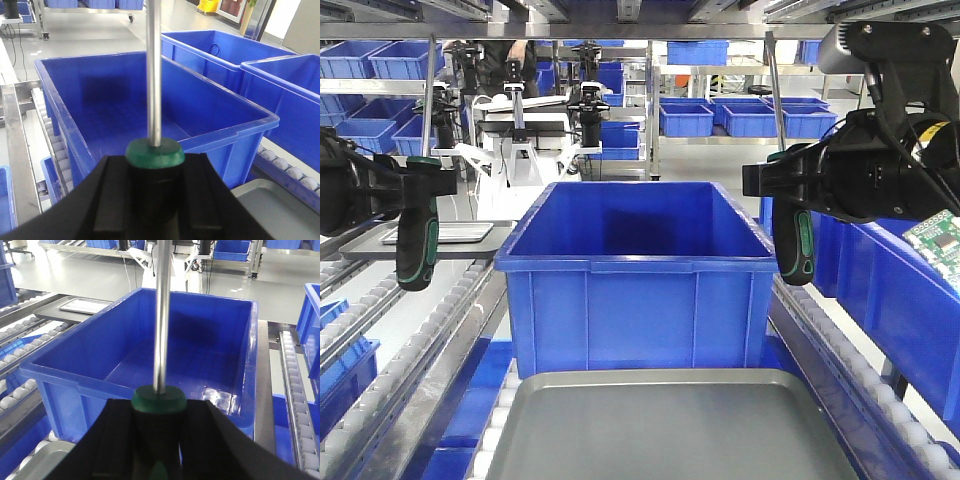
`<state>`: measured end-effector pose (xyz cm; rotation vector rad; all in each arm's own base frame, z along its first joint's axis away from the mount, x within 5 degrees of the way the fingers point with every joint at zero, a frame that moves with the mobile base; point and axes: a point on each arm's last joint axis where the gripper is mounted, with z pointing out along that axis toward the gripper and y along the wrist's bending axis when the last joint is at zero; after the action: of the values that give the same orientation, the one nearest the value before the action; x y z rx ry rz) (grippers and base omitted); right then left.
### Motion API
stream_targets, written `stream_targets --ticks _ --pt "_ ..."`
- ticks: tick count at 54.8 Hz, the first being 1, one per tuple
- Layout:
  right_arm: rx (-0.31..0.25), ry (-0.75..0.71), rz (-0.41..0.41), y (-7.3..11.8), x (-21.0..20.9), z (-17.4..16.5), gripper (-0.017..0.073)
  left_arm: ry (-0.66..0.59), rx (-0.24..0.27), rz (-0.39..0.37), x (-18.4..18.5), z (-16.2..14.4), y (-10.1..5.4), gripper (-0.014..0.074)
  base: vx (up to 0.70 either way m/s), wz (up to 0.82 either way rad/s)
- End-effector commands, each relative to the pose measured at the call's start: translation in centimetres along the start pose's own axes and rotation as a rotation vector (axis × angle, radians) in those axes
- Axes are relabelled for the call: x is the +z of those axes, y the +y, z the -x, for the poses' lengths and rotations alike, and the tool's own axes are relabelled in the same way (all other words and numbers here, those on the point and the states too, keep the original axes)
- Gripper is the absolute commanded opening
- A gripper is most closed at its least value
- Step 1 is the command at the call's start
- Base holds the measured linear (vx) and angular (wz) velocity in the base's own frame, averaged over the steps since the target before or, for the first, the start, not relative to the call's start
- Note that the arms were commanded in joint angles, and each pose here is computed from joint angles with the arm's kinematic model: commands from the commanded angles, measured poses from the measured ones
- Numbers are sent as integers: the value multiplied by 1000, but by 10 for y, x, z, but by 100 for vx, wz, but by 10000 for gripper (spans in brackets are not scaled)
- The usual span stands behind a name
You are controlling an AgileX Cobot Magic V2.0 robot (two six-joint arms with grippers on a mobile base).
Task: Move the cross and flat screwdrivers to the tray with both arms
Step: 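Lower both held screwdrivers down onto the grey metal tray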
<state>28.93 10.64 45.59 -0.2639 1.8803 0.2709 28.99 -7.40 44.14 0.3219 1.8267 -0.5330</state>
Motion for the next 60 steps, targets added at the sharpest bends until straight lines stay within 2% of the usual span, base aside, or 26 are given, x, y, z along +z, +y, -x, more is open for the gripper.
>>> stream_targets --ticks 1,8,16,20,24,28,33,41,47,52,60 --pt "-4 -180 10 1 -21 27 -8 -130 -19 6 -17 23 -8 4 0 0" --pt "-1 -153 9 1 -21 24 -8 -128 -21 4 -17 23 -9 4 0 0" --pt "35 45 15 2 -7 2 -8 -46 -51 -71 -8 13 -14 4 0 0" --pt "77 109 37 3 3 -16 -8 41 -75 -152 9 1 -23 4 0 0" --pt "127 176 55 4 15 -42 -8 125 -104 -243 31 -14 -38 4 0 0" --pt "180 215 71 5 24 -65 -8 193 -123 -287 55 -30 -50 4 0 0" --pt "229 263 79 6 31 -85 -8 293 -202 -322 79 -51 -62 4 0 0" --pt "231 325 72 6 41 -98 -4 484 -285 -360 111 -89 -66 4 0 0" --pt "240 392 71 6 49 -108 4 572 -372 -342 128 -109 -61 13 0 0" --pt "239 457 68 7 54 -117 28 603 -400 -329 136 -118 -58 34 0 0" --pt "239 510 63 7 61 -126 127 620 -398 -325 139 -123 -57 135 0 0"
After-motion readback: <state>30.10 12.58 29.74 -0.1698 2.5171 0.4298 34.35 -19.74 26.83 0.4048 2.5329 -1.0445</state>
